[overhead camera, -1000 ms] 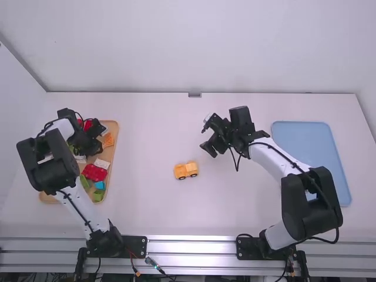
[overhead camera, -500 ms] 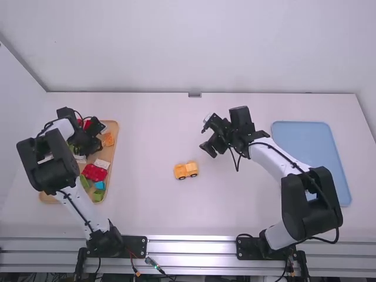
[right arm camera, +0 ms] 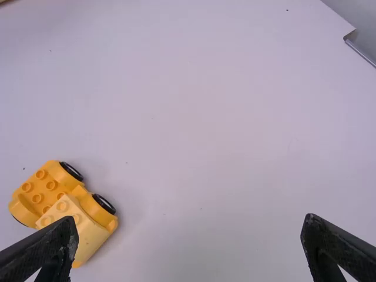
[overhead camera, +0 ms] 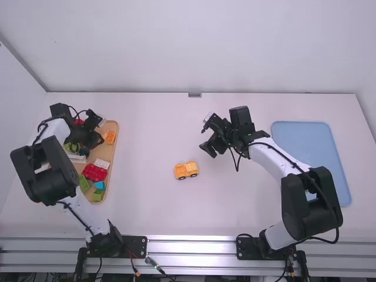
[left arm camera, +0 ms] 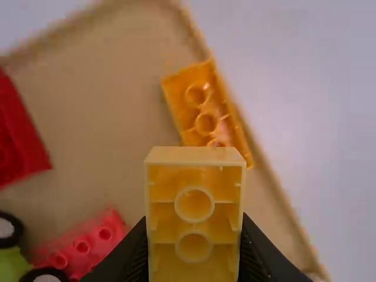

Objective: Assemble lego blocks to make yellow taxi

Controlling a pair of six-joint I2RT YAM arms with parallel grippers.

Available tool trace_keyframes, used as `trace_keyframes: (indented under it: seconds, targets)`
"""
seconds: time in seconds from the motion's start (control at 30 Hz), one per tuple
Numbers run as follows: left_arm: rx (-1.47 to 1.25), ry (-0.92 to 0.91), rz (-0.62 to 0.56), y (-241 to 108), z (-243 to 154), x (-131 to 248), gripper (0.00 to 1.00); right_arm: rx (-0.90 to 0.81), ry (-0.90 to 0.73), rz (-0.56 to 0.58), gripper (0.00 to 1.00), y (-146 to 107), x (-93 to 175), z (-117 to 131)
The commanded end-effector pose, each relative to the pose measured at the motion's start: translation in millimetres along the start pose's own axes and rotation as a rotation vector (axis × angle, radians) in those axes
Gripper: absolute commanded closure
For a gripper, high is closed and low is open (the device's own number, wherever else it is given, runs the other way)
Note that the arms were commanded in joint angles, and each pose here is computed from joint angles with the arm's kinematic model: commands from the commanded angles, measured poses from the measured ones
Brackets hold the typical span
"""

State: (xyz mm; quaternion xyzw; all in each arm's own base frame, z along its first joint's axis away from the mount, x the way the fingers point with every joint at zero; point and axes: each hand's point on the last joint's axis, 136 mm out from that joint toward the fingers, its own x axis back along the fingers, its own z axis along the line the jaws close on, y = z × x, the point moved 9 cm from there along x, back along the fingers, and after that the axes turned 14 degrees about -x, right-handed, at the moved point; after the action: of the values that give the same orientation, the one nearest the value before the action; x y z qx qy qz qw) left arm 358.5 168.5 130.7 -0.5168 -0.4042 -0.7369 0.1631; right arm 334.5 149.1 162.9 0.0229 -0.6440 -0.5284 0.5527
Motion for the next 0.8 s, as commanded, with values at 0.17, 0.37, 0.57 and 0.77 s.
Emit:
trace_keyframes:
  seconds: [0.17,0.37,0.57,0.77]
  targets:
    - [-0.192,-0.004,-0.404,27,-52,41,0.98,0.025,0.079,-0.081,0.01,17,7,7]
    - [-0.277,-0.12,-0.652,65,-95,61,0.98,0.112,0.216,-0.236,0.01,38,12,16]
    - [-0.524,-0.251,-0.738,134,-151,54,0.98,0.195,0.295,-0.365,0.01,55,21,17]
    - [-0.641,-0.344,-0.835,182,-198,53,0.98,0.223,0.332,-0.429,0.01,58,33,8]
